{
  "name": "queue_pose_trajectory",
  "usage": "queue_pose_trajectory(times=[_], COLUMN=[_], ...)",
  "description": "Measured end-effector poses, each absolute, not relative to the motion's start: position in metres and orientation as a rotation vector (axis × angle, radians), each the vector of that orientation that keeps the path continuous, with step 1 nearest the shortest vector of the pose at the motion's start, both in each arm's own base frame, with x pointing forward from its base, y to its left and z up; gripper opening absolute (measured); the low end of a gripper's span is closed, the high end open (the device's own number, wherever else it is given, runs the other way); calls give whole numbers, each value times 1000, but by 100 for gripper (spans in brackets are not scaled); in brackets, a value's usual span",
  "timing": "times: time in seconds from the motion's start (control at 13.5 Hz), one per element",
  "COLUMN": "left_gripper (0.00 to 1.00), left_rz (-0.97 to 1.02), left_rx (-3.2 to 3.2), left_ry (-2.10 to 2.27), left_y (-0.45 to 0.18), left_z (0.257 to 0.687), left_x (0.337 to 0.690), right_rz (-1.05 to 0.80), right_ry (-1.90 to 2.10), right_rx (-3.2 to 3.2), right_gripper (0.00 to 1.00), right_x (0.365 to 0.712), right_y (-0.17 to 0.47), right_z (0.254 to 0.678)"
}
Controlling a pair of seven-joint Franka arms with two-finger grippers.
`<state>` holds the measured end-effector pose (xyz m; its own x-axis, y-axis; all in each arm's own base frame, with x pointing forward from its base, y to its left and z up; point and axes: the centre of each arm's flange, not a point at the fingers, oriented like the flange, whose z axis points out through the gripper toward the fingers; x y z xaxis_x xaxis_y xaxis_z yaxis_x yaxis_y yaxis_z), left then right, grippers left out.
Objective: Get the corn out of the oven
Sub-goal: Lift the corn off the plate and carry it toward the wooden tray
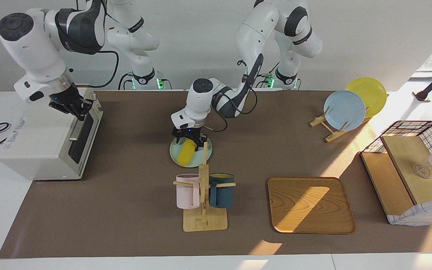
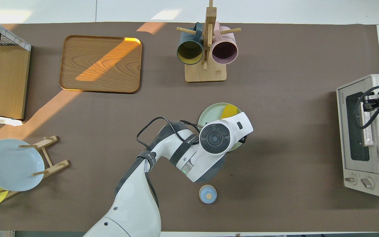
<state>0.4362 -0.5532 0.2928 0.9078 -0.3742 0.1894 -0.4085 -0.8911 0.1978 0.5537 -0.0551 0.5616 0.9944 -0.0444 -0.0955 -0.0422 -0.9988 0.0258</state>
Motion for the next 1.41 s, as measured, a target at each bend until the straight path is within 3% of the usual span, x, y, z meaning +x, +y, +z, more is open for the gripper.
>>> queue_pose_trajectory(times=[0.15, 0.22, 0.59, 1.04, 1.41], left_gripper=[63, 54, 54, 54, 54], left_rz=[222, 217, 181, 37, 45], left_rx=[2846, 2853, 2884, 2973, 3012], left_ry=[-578, -572, -533, -437, -173], left_y=[-549, -546, -528, -436, -285], left_z=[294, 295, 317, 400, 419], left_x=[443, 446, 463, 510, 598], right_rz=[-161, -168, -182, -199, -203], right_ry=[-69, -68, -73, -68, -68], right_rx=[3150, 3152, 3162, 3164, 3163], right_gripper=[31, 43, 99, 100, 100], right_x=[554, 555, 556, 555, 555], right_y=[-50, -49, -49, -46, -46], right_z=[561, 559, 556, 557, 559])
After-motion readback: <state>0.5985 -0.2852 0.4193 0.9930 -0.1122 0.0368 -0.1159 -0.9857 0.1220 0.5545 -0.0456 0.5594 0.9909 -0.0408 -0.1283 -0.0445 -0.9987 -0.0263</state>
